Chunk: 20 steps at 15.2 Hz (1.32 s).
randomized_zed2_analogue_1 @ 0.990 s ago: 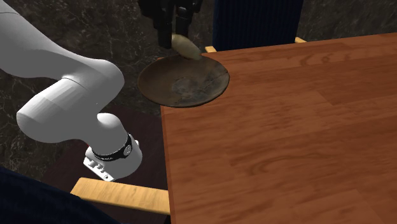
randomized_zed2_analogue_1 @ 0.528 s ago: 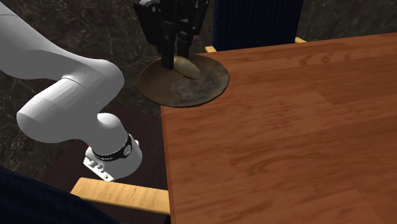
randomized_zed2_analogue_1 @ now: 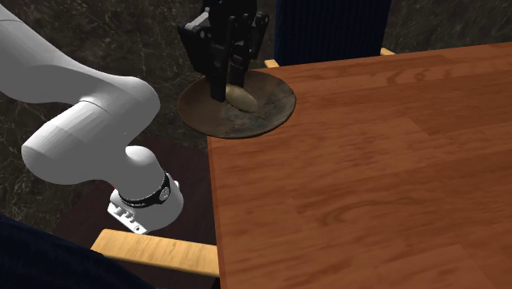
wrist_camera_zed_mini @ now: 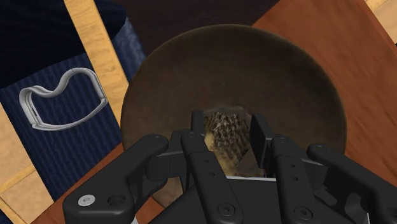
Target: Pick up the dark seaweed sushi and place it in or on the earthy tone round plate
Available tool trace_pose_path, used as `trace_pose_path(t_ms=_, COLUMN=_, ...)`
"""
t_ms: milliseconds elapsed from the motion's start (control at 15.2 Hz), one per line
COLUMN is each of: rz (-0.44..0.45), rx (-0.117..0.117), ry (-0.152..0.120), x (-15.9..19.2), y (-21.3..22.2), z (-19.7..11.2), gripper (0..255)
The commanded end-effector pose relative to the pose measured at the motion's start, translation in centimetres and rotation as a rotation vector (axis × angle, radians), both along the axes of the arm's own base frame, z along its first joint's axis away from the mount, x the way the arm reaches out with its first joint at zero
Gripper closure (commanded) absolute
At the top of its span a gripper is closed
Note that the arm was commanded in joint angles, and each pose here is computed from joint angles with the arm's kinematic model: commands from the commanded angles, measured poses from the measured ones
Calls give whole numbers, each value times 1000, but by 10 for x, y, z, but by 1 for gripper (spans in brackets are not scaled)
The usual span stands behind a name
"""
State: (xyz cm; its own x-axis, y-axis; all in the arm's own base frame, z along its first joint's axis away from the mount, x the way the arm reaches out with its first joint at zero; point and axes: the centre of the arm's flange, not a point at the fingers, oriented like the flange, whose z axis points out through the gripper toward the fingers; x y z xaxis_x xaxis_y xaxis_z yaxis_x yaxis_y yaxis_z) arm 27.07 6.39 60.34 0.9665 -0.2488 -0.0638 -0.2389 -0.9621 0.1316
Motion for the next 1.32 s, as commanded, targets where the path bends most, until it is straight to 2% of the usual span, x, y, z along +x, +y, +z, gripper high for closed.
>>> trace_pose_path(t_ms=0, rz=0, rx=0, ry=0, x=0, y=0, z=0, gripper=255)
trace_pose_path(t_ms=66, rz=0, rx=0, ry=0, x=0, y=0, z=0, gripper=255)
trace_pose_path(t_ms=132, rz=0, rx=0, ry=0, x=0, y=0, z=0, gripper=0)
trace_pose_path(t_ms=462, rz=0, rx=0, ry=0, x=0, y=0, z=0, gripper=0)
trace_pose_path(t_ms=726, rz=0, rx=0, ry=0, x=5, y=6, z=49, gripper=0)
trace_pose_path(t_ms=1254, rz=0, rx=0, ry=0, x=5, y=6, z=49, gripper=0)
